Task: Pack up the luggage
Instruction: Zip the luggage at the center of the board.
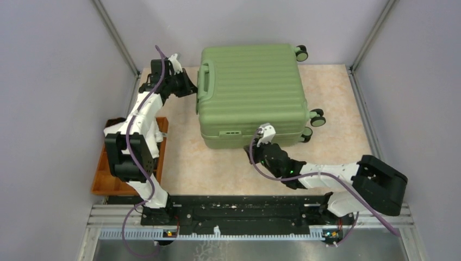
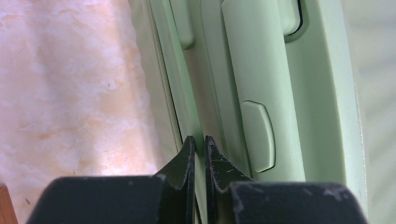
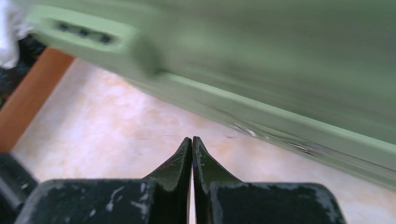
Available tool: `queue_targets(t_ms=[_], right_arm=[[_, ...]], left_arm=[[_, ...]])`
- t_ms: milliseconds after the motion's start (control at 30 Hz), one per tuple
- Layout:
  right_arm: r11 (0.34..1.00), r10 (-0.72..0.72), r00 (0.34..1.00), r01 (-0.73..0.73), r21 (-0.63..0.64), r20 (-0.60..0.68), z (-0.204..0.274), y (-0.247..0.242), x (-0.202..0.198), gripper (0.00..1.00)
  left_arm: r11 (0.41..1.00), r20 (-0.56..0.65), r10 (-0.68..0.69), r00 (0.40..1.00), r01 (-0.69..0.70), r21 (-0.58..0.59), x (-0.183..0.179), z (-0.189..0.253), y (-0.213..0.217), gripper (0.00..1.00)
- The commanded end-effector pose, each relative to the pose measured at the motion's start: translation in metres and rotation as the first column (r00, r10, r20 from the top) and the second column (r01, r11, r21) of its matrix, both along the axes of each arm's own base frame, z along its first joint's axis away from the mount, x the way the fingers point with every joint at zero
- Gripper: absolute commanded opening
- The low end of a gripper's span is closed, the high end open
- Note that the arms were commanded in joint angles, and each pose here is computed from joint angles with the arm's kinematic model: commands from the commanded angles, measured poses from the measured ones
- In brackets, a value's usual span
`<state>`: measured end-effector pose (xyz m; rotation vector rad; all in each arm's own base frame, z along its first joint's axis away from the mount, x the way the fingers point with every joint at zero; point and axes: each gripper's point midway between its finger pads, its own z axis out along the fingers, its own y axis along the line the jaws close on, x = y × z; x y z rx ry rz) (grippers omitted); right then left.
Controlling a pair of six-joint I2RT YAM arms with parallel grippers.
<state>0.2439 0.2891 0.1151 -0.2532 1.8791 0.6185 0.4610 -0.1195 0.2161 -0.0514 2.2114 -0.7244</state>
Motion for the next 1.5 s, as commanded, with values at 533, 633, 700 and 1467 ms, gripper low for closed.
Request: queue_targets(t_ms=[533, 633, 700, 1467], right_arm=[[0.994, -0.042, 0.999, 0.039, 0.099, 0.027, 0.049, 0.024, 0.001, 0.56], [0.991, -0.126, 0.992, 0.125, 0.039, 0.018, 0.044, -0.037, 0.002, 0.6], [0.987, -0.162, 0.986, 0.162, 0.008, 0.023, 0.036, -0.068, 0.001, 0.59], [0.981, -0.165, 0.986, 0.164, 0.107, -0.007, 0.01, -0.102, 0.003, 0.53]], left_arm=[[0.964, 0.269, -0.183, 0.946, 0.226, -0.138, -0.027, 0.107, -0.03, 0.0], [0.969, 0.307, -0.172, 0.936, 0.217, -0.119, -0.026, 0.116, -0.02, 0.0], [0.968, 0.332, -0.179, 0.926, 0.226, -0.109, -0.026, 0.121, -0.02, 0.0], [0.993, 0.052, -0.115, 0.992, 0.117, -0.03, -0.01, -0.004, 0.004, 0.44]])
